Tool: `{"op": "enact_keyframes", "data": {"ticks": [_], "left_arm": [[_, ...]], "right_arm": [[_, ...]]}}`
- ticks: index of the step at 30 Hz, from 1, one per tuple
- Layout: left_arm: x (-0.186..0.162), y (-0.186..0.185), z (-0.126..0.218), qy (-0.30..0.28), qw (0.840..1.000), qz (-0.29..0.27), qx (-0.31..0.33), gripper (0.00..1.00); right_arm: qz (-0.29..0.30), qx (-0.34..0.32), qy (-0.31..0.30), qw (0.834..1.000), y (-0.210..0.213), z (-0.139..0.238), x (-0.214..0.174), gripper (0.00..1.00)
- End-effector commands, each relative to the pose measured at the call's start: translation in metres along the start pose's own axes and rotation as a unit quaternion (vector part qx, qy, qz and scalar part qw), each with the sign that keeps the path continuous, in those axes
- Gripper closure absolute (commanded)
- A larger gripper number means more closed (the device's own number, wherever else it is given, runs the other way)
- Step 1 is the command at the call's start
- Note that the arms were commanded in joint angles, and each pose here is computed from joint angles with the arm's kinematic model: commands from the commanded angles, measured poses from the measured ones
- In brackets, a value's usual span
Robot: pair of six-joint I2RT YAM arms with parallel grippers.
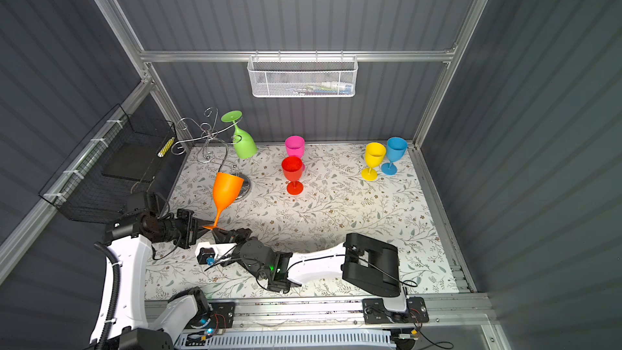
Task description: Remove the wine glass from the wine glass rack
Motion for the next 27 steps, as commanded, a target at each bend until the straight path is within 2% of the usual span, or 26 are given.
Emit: {"op": "enact_keyframes", "data": {"ticks": [1, 5, 9, 10, 13, 22, 27], "left_arm": [[-0.004, 0.007, 0.001, 0.000, 1.000, -0.001, 0.009, 0.90], [-0.005, 0.006, 0.001, -0.002, 1.000, -0.004, 0.007, 0.96], [-0.004, 0.002, 0.003, -0.006, 1.000, -0.010, -0.001, 0.98], [-0.003, 0.001, 0.003, -0.006, 1.000, -0.011, -0.006, 0.98], [0.001, 0.000, 0.002, -0.017, 1.000, -0.023, -0.011, 1.00], [0.018, -0.004, -0.020, -0.032, 0.993, -0.093, -0.071, 1.00], [0.027, -0.002, -0.034, -0.042, 0.984, -0.145, -0.095, 1.00]], "right_arm": [[-0.002, -0.013, -0.018, 1.000, -0.002, -0.005, 0.012, 1.00], [-0.003, -0.019, -0.016, 1.000, -0.004, -0.005, 0.013, 0.97], [-0.011, -0.021, -0.012, 1.000, -0.009, 0.001, 0.013, 0.67], [-0.014, -0.021, -0.011, 1.000, -0.010, 0.003, 0.014, 0.62], [-0.025, -0.025, -0.005, 0.999, -0.017, 0.014, 0.014, 0.56], [-0.070, -0.028, 0.046, 0.996, -0.050, 0.049, 0.006, 0.53], [-0.146, -0.024, 0.079, 0.986, -0.085, 0.060, 0.001, 0.55]]}}
Point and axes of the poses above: each gripper's point midway between its finger pads, its own z axis back along the fingers, its own y axis along the line the jaws close on, x = y × z, the point moved 3 cm from there along z, back along the fingers, and after that the axes turned 13 degrees about -z, right-handed, at the moved point
